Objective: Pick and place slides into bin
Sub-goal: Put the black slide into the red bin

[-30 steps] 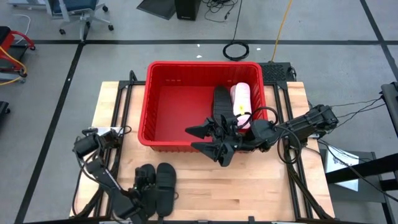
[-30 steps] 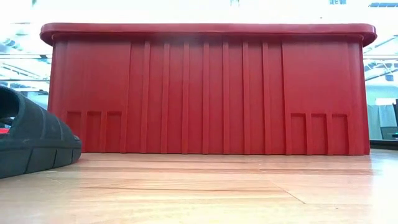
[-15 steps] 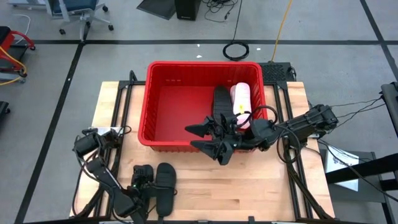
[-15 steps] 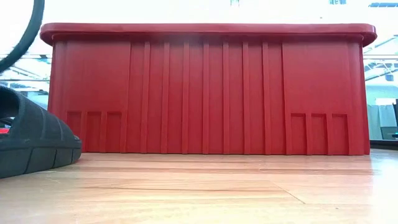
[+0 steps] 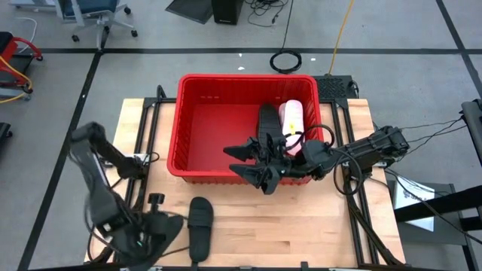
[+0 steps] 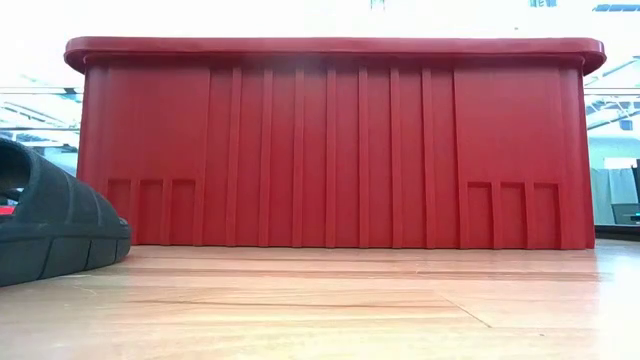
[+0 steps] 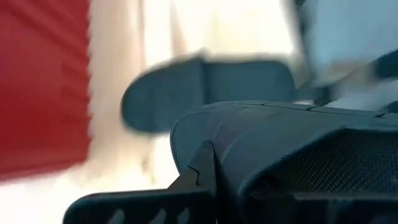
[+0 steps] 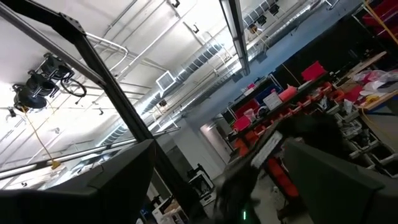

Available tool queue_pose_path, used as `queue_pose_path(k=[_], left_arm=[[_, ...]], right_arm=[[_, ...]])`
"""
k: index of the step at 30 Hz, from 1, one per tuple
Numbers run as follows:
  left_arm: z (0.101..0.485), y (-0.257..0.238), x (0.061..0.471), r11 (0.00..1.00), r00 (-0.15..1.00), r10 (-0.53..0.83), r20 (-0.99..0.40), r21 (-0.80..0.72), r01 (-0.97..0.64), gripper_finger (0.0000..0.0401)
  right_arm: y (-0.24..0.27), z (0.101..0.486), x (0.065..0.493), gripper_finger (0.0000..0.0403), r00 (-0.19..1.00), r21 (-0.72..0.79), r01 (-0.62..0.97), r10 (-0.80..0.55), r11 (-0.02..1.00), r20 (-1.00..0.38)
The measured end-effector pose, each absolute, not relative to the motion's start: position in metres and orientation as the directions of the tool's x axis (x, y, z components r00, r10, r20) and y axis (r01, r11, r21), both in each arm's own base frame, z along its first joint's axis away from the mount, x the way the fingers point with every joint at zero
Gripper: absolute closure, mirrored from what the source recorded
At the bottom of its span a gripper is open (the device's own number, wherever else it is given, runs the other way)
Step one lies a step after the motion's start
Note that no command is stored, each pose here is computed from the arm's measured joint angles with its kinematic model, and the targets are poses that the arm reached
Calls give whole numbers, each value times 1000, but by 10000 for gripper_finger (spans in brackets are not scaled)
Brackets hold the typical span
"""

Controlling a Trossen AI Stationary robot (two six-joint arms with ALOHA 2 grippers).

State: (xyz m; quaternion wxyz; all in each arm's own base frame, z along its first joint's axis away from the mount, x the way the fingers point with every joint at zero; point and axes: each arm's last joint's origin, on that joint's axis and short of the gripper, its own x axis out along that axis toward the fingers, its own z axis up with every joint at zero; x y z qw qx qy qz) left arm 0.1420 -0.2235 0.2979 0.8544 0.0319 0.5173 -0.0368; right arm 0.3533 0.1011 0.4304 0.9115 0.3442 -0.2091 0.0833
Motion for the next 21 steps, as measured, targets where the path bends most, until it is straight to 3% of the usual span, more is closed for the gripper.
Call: queue_pose_path(k=[5, 8, 11, 16, 21], left_arm=[[346, -207, 137, 965, 657, -262, -707, -189, 181, 400], [377, -199, 139, 936, 792, -342, -506, -259, 239, 400], [408, -191, 140, 918, 884, -379, -273, -233, 321, 401], [454, -165, 134, 940, 951, -304, 53, -146, 309, 401], [479, -126, 122, 988, 978, -102, 183, -95, 121, 401]], right_arm=[[97, 436, 351, 55, 871, 584, -322, -9, 745, 492], [95, 442, 348, 55, 833, 556, -347, -24, 755, 553], [91, 448, 344, 55, 786, 516, -364, -41, 776, 617], [87, 458, 336, 55, 700, 442, -366, -70, 819, 710], [85, 464, 328, 55, 625, 371, -333, -92, 867, 775]])
